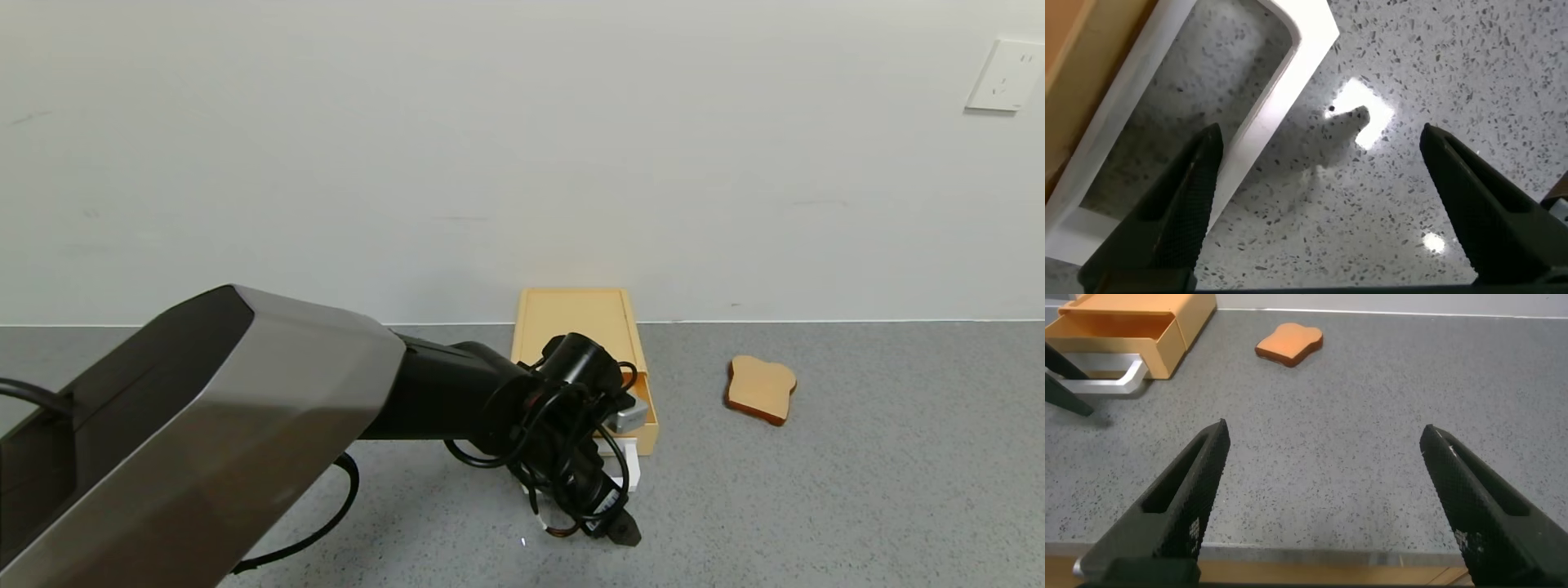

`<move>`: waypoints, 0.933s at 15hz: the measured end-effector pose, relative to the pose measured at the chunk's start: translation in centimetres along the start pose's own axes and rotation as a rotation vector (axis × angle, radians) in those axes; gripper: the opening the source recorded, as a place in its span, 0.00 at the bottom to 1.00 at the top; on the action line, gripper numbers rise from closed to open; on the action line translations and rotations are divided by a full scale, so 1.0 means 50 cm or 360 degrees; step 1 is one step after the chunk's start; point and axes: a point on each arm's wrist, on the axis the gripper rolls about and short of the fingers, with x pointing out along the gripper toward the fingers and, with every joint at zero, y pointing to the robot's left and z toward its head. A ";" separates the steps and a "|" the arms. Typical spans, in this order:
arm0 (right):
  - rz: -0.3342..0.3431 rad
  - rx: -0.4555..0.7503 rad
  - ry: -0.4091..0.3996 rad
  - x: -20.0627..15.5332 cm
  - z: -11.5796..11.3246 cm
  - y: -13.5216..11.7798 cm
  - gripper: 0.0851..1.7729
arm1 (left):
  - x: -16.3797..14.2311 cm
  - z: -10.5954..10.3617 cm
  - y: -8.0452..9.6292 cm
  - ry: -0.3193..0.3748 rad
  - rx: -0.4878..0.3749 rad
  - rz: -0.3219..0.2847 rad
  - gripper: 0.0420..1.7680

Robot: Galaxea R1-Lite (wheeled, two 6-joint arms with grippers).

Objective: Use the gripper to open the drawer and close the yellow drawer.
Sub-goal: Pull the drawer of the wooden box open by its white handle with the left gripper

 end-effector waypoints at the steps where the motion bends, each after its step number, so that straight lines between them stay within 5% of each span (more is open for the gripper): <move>1: 0.0001 0.0000 0.0000 0.000 0.000 0.000 0.96 | 0.000 -0.003 -0.005 0.0007 -0.0009 -0.0003 0.97; 14: 0.0000 0.0001 0.0000 0.000 0.000 0.000 0.96 | -0.011 -0.044 -0.060 0.0085 -0.0047 -0.0046 0.97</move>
